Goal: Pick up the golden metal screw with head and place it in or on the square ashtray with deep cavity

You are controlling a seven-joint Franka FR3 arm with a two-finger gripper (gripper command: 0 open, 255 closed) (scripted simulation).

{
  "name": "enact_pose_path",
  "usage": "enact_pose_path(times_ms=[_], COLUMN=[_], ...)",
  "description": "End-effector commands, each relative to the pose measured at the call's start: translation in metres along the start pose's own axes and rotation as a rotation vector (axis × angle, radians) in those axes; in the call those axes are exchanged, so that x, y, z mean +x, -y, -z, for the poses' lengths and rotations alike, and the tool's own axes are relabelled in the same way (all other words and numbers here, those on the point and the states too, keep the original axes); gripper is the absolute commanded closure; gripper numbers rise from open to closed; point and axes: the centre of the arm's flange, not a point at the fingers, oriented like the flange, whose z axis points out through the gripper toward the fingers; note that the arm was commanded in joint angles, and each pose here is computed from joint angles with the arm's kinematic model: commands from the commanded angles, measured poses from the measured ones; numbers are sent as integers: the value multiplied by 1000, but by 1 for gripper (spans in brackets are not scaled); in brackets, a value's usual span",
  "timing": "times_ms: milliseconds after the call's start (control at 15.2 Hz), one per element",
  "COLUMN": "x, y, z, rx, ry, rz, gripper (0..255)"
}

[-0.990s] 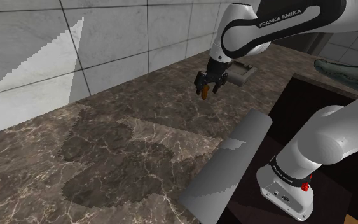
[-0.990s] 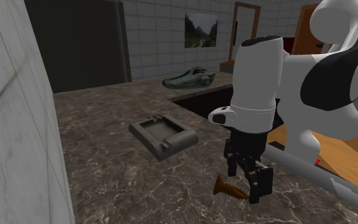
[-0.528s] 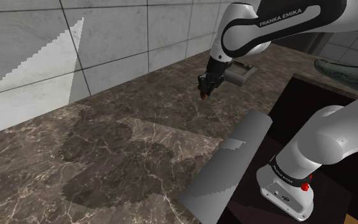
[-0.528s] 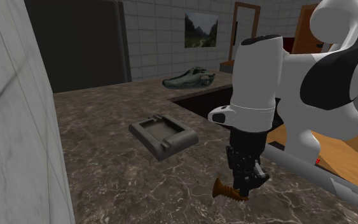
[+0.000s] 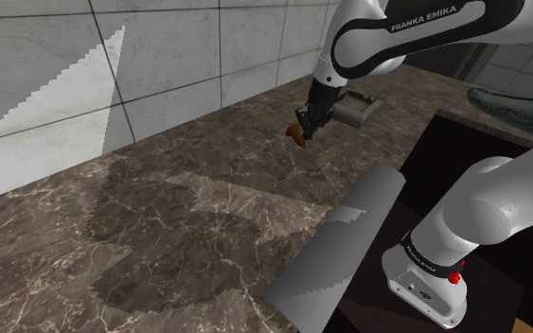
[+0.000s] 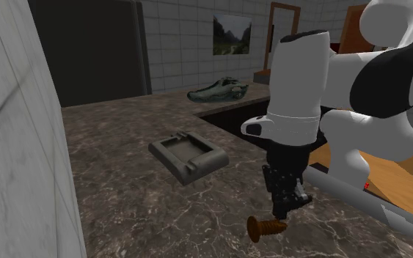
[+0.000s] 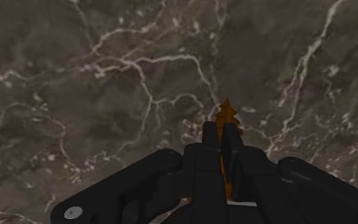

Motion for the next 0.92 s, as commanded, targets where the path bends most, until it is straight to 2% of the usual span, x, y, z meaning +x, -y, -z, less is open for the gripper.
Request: enact_pose_path(times_ms=[0, 132, 198, 330, 396, 858], x=[0, 1, 1, 21, 27, 29], y=[0, 0, 0, -12, -15, -11], z=[11, 10, 10, 18, 20, -17], rx=[0, 0, 0, 88, 114, 114], ry=[1, 0, 0, -32, -42, -42], rz=[0, 0, 0, 121, 155, 155], gripper=[255, 255, 0, 0, 0, 0])
